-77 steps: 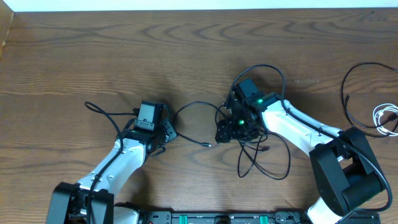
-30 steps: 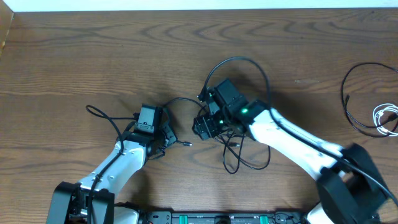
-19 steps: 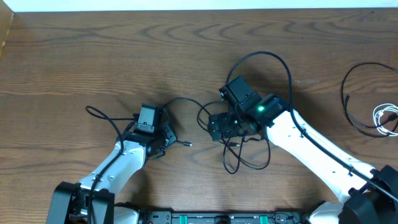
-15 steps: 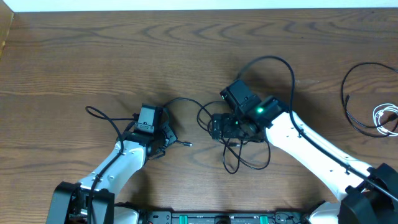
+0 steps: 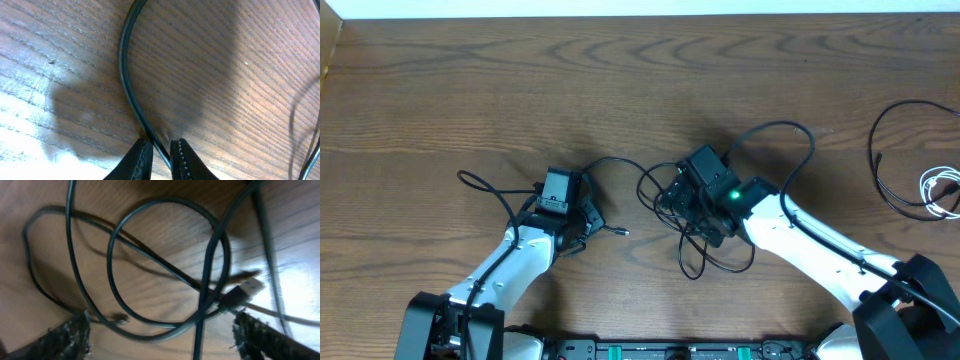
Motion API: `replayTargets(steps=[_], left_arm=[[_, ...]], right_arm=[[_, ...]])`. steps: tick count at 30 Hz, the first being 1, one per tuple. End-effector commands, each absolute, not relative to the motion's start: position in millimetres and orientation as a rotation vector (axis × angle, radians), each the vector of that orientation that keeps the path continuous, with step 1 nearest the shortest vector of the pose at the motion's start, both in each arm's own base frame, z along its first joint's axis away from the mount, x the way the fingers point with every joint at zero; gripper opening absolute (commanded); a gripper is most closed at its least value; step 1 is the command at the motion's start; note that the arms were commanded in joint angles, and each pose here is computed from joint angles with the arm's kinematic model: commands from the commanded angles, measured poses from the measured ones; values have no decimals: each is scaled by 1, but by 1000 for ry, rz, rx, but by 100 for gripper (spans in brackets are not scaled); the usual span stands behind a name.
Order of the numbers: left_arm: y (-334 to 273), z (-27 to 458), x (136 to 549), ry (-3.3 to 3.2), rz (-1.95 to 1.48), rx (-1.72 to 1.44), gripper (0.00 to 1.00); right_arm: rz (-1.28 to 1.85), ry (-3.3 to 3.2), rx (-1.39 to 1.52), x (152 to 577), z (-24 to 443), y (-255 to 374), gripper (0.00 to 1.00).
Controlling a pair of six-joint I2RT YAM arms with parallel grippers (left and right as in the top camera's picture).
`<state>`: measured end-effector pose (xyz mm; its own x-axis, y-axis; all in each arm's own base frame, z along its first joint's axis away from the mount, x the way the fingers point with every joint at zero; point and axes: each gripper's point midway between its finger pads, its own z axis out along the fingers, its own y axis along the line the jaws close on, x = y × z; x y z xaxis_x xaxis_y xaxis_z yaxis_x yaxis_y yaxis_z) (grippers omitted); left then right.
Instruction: Untangle cables
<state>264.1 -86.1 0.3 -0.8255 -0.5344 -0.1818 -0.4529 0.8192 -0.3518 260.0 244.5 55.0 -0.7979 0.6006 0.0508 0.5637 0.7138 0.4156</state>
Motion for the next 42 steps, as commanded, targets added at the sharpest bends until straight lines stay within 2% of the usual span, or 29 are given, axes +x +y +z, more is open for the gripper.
replayTargets(steps=[1,4,9,17,25,30,35,38,41,42], left_arm=[[-85,-4,260,2742,-420,-778,19],[-86,-4,261,2739,-422,-776,19],[-86,-3,262,2737,-424,-775,19],[-86,-3,262,2737,-423,-775,19],[-86,-3,262,2737,-424,-775,19],[-86,-3,262,2736,-424,-780,19],[-86,-3,262,2736,-424,-780,19],[-86,-3,262,2736,-424,-780,19],[-86,-3,262,2736,-424,-780,19],[-86,-3,261,2737,-424,-780,19]], right_arm=[[682,2751,1170,260,42,245,81],[722,2741,1218,256,37,249,76],[696,2748,1238,248,31,249,61],[719,2710,1374,243,32,255,57],[741,2727,1430,233,32,265,58],[674,2633,1448,232,30,265,50],[644,2599,1410,233,30,264,47],[616,2572,1397,236,28,261,42],[573,2551,1395,239,22,255,26],[552,2543,1393,239,20,253,16]])
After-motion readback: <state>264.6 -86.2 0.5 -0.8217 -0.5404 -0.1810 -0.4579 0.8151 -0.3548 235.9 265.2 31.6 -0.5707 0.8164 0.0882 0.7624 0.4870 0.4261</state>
